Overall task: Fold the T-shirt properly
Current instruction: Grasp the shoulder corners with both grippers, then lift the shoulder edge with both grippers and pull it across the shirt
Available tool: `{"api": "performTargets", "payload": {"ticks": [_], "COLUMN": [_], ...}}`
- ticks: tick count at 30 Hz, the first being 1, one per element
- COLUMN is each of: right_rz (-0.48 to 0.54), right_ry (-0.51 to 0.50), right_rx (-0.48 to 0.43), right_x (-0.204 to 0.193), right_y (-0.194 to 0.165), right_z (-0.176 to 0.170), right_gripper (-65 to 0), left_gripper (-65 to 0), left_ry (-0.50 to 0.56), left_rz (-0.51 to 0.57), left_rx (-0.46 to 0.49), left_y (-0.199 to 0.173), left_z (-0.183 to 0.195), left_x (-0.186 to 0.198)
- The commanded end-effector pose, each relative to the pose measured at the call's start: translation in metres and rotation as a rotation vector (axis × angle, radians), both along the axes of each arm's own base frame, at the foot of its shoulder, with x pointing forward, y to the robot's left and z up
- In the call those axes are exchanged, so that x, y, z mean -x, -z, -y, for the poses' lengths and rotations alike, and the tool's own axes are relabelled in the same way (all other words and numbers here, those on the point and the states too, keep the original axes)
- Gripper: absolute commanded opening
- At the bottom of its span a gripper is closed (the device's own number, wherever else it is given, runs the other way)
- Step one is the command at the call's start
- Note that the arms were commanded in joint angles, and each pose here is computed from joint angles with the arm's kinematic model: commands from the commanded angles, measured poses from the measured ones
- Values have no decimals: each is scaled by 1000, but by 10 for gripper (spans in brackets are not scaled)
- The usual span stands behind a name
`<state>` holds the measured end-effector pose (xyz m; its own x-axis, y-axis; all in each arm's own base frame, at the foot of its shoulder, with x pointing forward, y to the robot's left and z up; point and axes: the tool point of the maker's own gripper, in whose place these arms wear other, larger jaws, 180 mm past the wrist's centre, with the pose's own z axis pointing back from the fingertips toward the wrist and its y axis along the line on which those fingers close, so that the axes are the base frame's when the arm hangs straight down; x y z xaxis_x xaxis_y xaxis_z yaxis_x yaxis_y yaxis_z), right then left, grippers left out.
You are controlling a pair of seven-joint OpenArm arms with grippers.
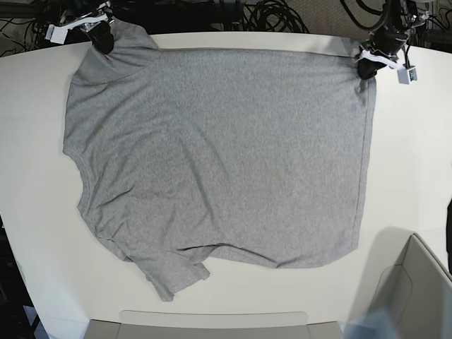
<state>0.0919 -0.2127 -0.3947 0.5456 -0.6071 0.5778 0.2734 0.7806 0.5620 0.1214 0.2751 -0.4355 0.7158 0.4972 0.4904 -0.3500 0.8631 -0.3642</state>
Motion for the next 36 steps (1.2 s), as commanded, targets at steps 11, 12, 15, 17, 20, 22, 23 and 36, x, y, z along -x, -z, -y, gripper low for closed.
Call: {"api": "performTargets", "payload": {"ticks": [11,12,15,17,20,22,23,36], "right_rz": [102,115,117,117,117,128,128,147], "right_ry": [-24,-22,-36,-58,-64,-77,-87,-243], "right_rx": [60,66,85,99,116,118,122,295], "right_x": [-13,-16,-27,-42,-60,-74,-79,-154], "right_y": [-26,-30,-35,-38,-44,-51,-53,-70], "right_z": [-3,-1,7,12,20,21,22,11], "right_gripper": [-650,-650,-650,-650,-650,-650,-650,-650], "left_gripper": [-650,-650,-650,-650,-650,-650,-650,-650], "left_ry": [59,58,19,3,5,-9,-10,-12], "left_rz": [80,77,68,96,118,106,104,113], "left_rx": [-68,-67,-80,-89,-92,-85,-77,-105], "left_y": [-38,-37,-38,-46,-52,-53,-53,-71], "left_z": [6,6,0,-1,1,1,2,-2], "left_x": [-6,-5,-7,-19,-28,-34,-40,-104]}}
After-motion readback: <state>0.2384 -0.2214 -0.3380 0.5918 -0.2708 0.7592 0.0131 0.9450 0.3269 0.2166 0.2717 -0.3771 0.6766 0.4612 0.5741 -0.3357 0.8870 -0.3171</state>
